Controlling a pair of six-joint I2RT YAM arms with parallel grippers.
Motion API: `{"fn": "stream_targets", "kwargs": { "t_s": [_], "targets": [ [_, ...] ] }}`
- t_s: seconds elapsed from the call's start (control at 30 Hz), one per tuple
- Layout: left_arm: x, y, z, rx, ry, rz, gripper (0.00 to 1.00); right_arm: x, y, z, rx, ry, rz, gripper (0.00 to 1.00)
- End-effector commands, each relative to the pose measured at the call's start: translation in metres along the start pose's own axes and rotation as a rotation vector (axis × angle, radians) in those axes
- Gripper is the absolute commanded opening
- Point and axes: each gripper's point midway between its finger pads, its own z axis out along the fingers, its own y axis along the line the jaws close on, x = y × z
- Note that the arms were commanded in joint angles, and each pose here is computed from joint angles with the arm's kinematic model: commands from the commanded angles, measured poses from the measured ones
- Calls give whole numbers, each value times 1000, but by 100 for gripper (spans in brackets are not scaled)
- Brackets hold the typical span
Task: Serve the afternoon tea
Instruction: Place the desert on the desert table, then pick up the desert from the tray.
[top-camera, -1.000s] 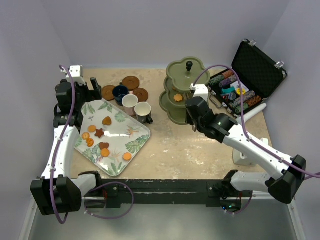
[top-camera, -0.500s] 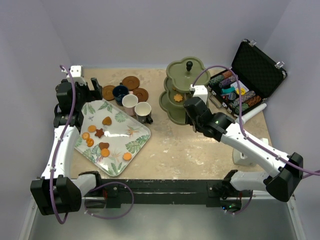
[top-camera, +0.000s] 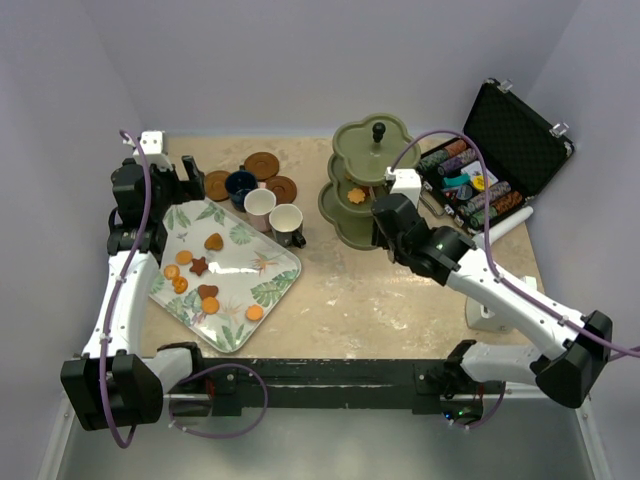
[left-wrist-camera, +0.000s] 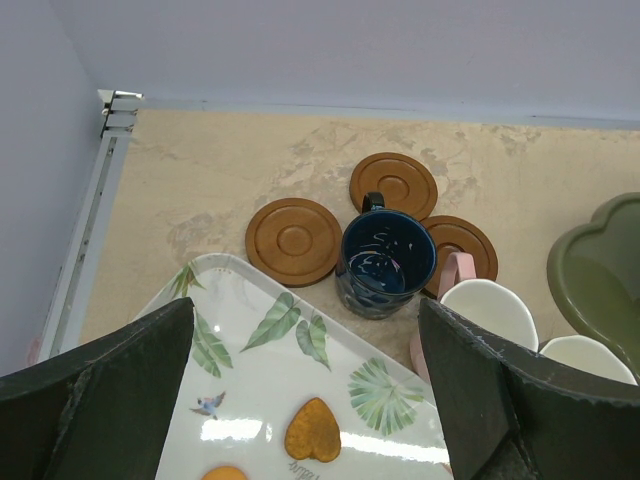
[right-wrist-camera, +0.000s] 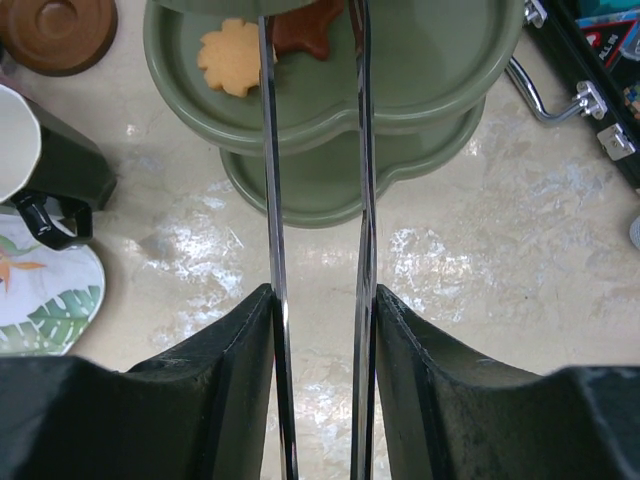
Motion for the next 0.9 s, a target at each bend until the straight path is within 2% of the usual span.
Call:
{"fn": "stream_targets", "kwargs": {
  "t_s": [0.0,0.57,0.87],
  "targets": [
    [-5,-4,0,14,-21,12,98,-33,1,-14,-51,-117,43,44],
    [-2,-2,1,7,-13,12,99,-32,58,-20,-332,-125,-47,43],
    [-3,-2,1,5,-13,12,98,-3,125,-28,-437,-84,-138,43]
  ]
}}
